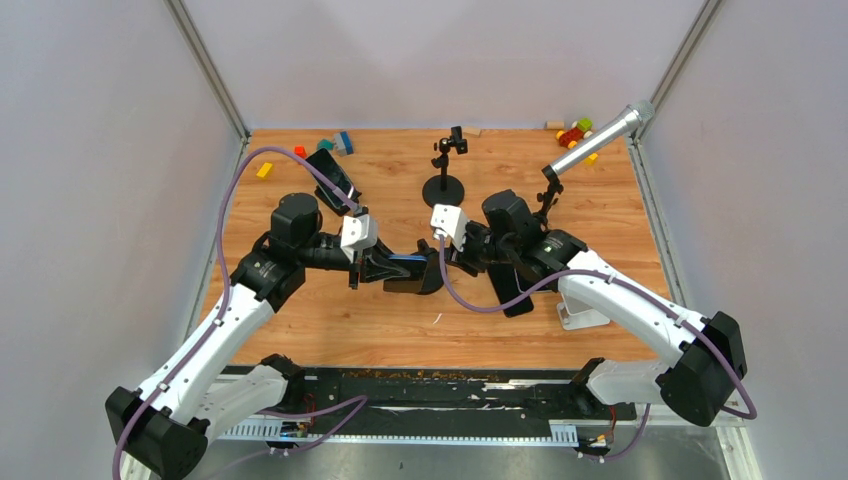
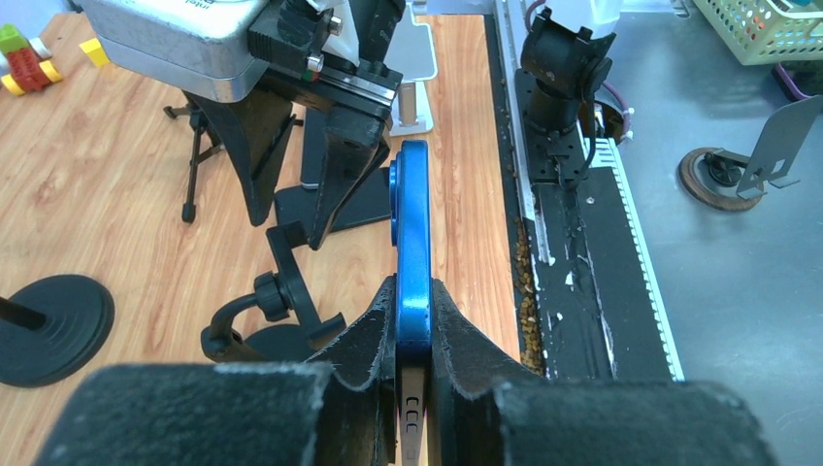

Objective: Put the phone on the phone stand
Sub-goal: Install the phone on the phone stand.

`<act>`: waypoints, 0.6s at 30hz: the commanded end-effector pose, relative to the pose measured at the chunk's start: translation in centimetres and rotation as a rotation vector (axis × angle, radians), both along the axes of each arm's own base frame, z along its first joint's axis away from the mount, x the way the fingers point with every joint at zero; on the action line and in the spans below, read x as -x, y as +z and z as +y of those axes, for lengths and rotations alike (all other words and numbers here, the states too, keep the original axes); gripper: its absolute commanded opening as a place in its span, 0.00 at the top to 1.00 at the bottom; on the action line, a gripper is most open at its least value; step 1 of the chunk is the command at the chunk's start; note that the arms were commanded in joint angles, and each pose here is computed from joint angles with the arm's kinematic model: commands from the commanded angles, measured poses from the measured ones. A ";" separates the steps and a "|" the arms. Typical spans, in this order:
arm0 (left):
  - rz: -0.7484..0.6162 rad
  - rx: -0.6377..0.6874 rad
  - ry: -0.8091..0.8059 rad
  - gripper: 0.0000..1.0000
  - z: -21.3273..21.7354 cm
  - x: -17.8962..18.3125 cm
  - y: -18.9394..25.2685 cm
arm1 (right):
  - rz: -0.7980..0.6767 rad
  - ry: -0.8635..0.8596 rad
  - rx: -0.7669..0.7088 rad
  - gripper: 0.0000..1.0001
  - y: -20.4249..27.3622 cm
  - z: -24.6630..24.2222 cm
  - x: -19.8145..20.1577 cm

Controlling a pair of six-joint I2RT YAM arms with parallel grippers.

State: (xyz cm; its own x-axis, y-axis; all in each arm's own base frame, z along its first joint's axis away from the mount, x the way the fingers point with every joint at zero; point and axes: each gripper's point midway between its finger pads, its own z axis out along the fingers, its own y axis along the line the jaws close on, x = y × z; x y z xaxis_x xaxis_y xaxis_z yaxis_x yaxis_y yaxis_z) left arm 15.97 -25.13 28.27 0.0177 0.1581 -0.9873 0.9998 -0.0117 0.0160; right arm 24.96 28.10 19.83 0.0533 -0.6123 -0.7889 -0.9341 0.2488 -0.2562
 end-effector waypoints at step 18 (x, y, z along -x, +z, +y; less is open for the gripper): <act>-0.102 0.073 -0.050 1.00 -1.0 0.2 3.2 | -0.017 -0.091 -0.023 0.70 0.6 -0.7 -1.7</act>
